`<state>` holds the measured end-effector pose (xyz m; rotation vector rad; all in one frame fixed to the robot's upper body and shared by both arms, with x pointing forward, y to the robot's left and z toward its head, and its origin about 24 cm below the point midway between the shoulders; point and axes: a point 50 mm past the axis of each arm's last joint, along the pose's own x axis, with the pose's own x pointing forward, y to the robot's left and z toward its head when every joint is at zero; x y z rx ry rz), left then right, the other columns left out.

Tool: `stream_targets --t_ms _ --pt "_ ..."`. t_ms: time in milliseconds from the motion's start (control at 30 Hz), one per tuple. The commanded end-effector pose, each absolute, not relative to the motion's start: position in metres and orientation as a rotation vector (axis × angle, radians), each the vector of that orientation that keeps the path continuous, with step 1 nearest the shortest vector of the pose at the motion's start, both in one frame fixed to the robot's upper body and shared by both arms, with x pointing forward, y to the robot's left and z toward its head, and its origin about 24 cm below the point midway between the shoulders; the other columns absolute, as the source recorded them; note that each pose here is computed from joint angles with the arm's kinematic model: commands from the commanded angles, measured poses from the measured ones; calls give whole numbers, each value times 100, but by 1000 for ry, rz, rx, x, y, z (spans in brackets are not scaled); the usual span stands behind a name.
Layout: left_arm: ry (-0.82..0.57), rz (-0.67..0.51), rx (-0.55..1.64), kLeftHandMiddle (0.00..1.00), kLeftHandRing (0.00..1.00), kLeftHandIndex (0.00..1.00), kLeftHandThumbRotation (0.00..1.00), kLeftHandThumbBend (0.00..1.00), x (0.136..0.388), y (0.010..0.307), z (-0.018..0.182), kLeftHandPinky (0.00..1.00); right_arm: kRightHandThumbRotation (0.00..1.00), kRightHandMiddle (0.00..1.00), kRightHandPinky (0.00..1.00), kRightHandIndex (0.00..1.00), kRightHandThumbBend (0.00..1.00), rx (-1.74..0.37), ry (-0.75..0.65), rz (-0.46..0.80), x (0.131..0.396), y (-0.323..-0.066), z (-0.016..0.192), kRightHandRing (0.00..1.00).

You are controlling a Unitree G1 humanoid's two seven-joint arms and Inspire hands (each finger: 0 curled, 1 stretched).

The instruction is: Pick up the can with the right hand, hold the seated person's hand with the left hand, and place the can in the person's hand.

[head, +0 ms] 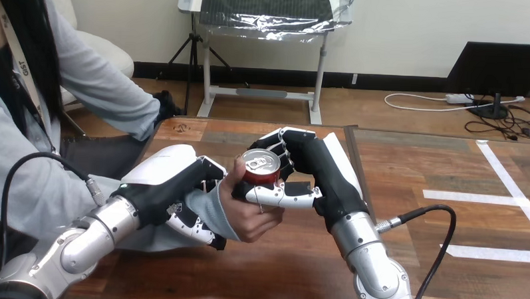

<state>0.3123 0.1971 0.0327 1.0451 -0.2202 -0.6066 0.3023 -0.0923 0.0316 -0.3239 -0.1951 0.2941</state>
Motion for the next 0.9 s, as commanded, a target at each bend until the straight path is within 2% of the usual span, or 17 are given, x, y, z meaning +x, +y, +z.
stream_targets --t_ms 0,333,433,633,867 --pt "-380 -602 997 37 30 40 0 79 327 175 61 26 0 48 34 52 78 -288 -306 273 311 -90 60 40" --pt "-386 -603 999 37 30 40 0 80 327 175 62 26 0 49 36 53 78 -310 -306 273 311 -89 60 42" --pt "-383 -603 994 37 30 40 0 80 328 175 62 26 0 53 40 55 79 -321 -311 271 311 -89 60 47" --pt "-380 -600 996 38 31 41 0 80 328 175 63 26 0 58 44 59 81 -317 -306 268 312 -88 59 49" --pt "-376 -592 1020 43 35 46 1 81 328 178 61 30 0 67 51 69 85 -323 -289 291 312 -88 57 59"
